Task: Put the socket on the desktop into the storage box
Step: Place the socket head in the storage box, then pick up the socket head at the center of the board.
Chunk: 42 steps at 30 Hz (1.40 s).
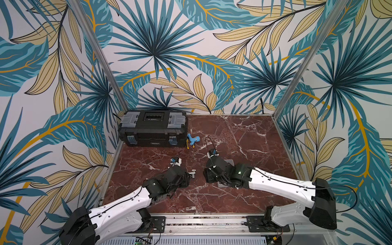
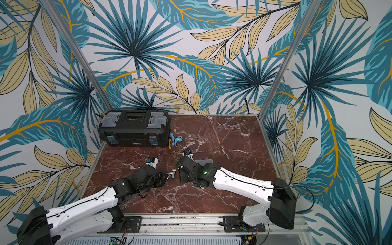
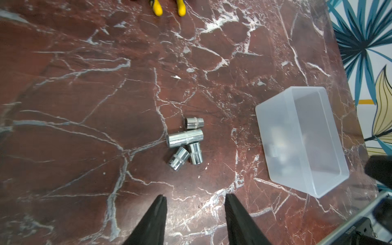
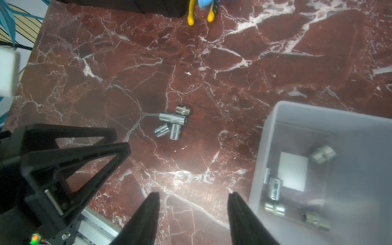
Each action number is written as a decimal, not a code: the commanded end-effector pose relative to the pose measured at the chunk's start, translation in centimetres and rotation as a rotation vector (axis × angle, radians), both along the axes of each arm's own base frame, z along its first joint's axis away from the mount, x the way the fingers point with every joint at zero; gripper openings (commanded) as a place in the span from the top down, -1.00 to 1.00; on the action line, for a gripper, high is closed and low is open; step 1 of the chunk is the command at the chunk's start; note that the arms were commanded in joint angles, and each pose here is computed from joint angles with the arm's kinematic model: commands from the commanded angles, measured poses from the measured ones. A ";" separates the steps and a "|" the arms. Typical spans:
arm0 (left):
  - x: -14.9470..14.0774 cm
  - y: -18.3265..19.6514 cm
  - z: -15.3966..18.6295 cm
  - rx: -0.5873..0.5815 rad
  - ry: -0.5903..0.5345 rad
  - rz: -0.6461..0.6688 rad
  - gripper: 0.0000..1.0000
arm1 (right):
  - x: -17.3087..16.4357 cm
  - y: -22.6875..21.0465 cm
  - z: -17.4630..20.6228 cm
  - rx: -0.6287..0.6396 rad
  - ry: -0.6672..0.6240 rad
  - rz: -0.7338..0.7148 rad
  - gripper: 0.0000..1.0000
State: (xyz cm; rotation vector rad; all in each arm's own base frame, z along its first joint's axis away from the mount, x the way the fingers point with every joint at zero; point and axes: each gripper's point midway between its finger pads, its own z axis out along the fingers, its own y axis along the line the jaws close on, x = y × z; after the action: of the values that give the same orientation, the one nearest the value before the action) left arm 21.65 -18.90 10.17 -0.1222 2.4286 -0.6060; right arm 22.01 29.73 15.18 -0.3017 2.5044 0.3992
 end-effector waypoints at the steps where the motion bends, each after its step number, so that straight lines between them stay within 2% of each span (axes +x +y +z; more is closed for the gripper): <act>1: 0.5 1.4 0.6 0.004 -0.005 0.068 0.01 | 0.5 1.4 -0.7 -0.023 -0.025 -0.014 -0.12; 8: 0.3 2.8 -0.2 0.020 0.019 0.100 0.02 | 0.7 3.9 -4.9 -0.041 0.063 -0.022 -0.02; 13: 0.3 3.4 -1.1 0.025 0.049 0.122 0.04 | 1.5 5.5 -6.8 -0.077 0.078 -0.012 0.05; 28: 0.1 3.7 -2.3 0.012 0.080 0.132 0.04 | 3.0 5.7 -10.6 -0.168 0.100 -0.063 0.14; 42: 0.1 3.5 -2.5 0.000 0.084 0.129 0.04 | 3.7 5.9 -12.1 -0.197 0.108 -0.084 0.27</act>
State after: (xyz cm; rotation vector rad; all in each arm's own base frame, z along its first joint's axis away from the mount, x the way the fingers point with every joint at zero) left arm 21.85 -15.63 8.41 -0.2915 2.4725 -0.5555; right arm 25.24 36.04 3.48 -0.2869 2.6561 0.1716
